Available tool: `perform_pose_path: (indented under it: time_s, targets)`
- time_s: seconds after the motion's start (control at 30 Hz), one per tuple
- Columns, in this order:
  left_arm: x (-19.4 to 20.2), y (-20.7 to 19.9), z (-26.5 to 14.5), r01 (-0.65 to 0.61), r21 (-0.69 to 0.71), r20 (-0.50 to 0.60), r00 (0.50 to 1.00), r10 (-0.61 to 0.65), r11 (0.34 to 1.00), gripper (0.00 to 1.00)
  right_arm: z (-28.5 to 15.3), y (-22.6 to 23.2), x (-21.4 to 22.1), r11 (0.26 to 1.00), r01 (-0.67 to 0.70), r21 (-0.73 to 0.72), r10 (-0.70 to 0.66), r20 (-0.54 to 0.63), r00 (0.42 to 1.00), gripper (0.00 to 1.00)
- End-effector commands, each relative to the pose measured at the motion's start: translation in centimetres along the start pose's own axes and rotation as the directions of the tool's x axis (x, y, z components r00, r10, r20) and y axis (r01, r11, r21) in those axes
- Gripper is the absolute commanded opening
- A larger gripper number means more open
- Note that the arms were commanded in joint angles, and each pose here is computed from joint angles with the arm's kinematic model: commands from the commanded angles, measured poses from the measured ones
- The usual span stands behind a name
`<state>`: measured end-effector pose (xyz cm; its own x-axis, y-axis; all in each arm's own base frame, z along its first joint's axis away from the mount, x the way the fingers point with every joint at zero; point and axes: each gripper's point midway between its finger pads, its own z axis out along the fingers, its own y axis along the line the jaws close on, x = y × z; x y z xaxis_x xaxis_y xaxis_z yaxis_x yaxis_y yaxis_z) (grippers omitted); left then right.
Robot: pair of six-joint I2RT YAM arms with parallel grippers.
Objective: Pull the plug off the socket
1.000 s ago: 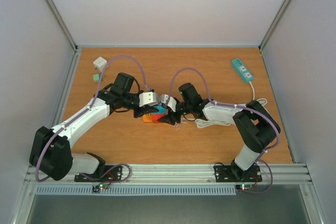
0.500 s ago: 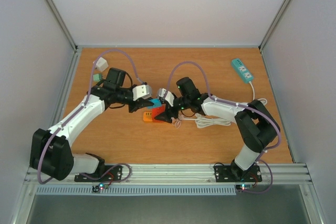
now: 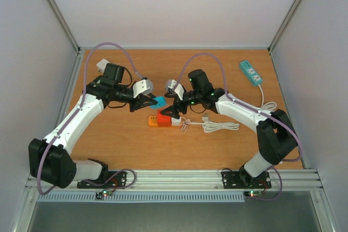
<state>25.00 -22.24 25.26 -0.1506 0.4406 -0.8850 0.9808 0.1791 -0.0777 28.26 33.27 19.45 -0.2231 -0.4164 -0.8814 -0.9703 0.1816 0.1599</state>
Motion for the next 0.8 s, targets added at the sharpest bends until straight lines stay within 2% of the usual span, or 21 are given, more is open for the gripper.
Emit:
perform_pose_path:
  time_s: [0.0, 0.2, 0.43, 0.77]
  targets:
    - [-4.5, -1.7, -2.7, -0.022, -0.019, 0.120, 0.992, 0.024, 1.000, 0.01, -1.9, 0.1, -2.2, 0.999, -0.032, 0.025, 0.032, 0.029, 0.999, 0.99]
    - [-7.4, -3.4, -4.4, -0.023, 0.003, 0.192, 0.981, 0.022, 1.000, 0.01, -2.4, -1.0, -4.8, 0.991, -0.116, 0.063, 0.113, 0.054, 0.992, 0.98]
    - [-9.2, -5.1, -5.5, 0.002, 0.050, 0.265, 0.964, -0.015, 0.999, 0.01, -4.4, 2.2, -9.4, 0.987, -0.136, -0.081, 0.148, 0.171, 0.974, 0.98]
    - [-10.2, -5.1, -6.7, 0.062, 0.103, 0.348, 0.933, -0.094, 0.993, 0.01, -4.5, 4.8, -9.3, 0.972, -0.132, -0.195, 0.165, 0.162, 0.973, 0.98]
